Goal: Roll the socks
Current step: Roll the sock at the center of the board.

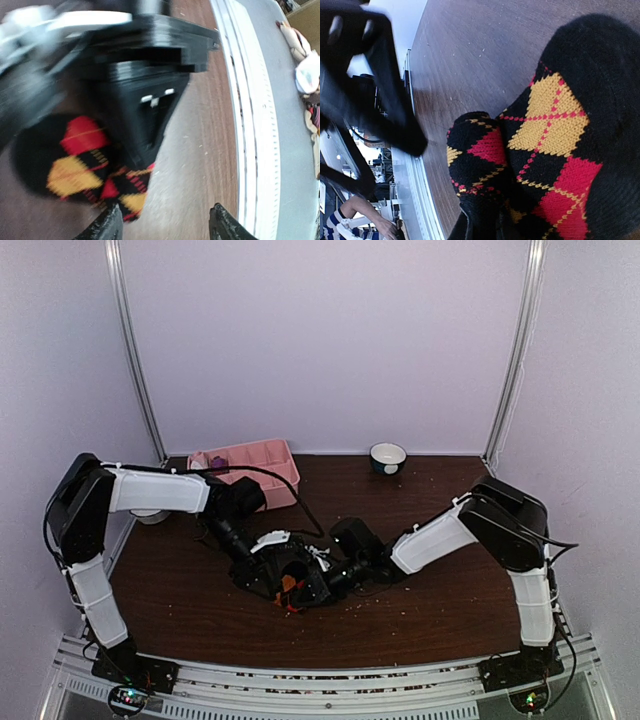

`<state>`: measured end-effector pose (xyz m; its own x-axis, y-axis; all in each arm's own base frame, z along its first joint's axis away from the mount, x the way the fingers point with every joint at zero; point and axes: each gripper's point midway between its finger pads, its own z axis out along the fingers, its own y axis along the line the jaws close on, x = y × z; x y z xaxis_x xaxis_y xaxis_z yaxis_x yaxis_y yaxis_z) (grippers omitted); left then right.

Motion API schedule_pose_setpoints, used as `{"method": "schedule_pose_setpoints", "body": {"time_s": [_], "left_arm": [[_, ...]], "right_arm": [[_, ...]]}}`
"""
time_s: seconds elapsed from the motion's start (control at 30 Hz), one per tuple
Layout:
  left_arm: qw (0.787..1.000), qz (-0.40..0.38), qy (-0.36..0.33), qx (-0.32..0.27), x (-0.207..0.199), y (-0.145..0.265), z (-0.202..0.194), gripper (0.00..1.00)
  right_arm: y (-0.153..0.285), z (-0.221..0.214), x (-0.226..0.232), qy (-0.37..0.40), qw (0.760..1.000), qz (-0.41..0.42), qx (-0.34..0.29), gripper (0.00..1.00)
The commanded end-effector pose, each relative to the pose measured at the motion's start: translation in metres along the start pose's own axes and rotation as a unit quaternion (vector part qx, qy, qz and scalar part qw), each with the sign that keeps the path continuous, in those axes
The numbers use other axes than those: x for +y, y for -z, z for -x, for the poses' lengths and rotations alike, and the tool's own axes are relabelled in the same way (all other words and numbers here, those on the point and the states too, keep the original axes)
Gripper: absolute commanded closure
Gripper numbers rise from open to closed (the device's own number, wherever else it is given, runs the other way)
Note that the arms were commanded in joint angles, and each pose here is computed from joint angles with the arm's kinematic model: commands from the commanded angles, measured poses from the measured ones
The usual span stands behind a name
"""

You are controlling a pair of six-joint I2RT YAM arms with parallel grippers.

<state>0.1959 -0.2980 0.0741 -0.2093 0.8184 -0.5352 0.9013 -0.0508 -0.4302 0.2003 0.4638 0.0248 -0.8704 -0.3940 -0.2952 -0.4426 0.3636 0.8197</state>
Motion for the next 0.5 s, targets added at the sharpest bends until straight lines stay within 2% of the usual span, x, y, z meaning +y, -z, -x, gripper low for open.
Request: {"method": "schedule_pose_setpoints", "body": {"time_s": [0.0,0.07,0.1,0.3,0.47], "left_arm": [[0.999,0.017,-0.045,-0.011,0.006,-0.013,0.015,0.47],[0.999,0.019,-0.04,-0.003,0.012,-0.019,0.019,0.61],[0.999,0.018,-0.032,-0.001,0.015,-0.022,0.019,0.63],[0.999,0.025,0.014,0.029,0.034,-0.041,0.005,0.65],[0.999,0.009,0.024,0.045,0.032,-0.051,0.001,0.72]], "right_arm": [[-0.007,-0.051,-0.082,-0.121,0.986,-0.112,0.037,1.0],[-0.007,-0.051,-0.082,-0.126,0.986,-0.108,0.03,1.0],[-0.007,-0.05,-0.082,-0.128,0.986,-0.105,0.026,1.0],[0.0,-0.052,-0.084,-0.135,0.986,-0.101,0.011,1.0],[0.008,-0.055,-0.09,-0.14,0.985,-0.104,0.002,1.0]]}}
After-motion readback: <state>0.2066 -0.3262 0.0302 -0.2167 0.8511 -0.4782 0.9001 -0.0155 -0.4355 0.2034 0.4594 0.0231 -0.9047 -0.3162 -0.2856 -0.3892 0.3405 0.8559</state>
